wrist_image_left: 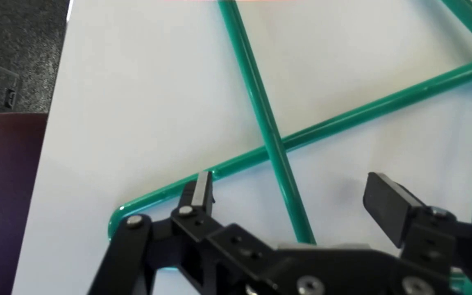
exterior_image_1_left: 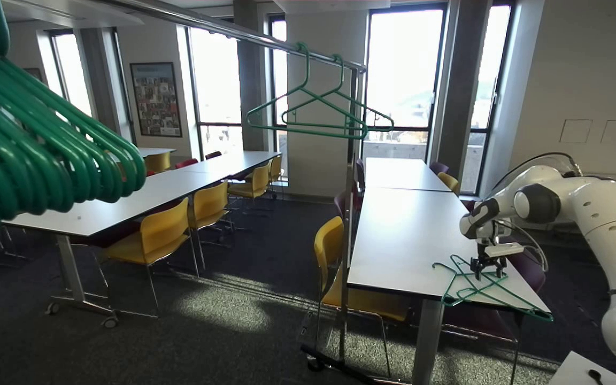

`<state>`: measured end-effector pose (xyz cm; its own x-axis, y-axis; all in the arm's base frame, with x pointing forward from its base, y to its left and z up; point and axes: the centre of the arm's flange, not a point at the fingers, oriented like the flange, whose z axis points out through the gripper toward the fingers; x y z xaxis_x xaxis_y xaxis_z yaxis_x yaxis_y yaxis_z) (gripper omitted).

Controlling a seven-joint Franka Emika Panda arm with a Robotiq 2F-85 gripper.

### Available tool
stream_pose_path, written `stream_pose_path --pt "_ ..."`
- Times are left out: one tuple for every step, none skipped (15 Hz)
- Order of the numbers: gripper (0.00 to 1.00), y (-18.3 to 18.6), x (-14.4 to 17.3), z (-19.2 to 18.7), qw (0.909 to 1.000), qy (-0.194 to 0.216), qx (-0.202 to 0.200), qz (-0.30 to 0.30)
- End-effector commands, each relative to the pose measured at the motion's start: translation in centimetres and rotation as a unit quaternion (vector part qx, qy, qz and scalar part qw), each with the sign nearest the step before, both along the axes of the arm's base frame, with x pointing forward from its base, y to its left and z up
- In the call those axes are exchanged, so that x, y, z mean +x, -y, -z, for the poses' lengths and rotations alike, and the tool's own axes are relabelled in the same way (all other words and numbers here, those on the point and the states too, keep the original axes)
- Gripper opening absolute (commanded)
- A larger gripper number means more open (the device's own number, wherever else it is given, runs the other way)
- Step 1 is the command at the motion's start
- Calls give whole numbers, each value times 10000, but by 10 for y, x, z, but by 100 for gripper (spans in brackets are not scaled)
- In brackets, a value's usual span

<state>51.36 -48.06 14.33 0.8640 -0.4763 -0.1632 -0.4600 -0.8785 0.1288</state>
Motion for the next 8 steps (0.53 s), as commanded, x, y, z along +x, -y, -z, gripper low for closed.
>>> stream_pose_path --pt "100 14 2 -11 9986 399 296 -157" --pt "100 17 2 -11 9984 424 331 -167" --pt "75 17 3 -11 9983 444 360 -146" --pt "74 18 4 -11 9981 461 376 -152" --pt "67 18 4 -11 9980 470 392 -143" --pt "60 18 5 -11 9980 478 402 -128" --pt "54 17 6 -10 9979 484 418 -126" --pt "45 17 6 -11 9979 485 423 -121"
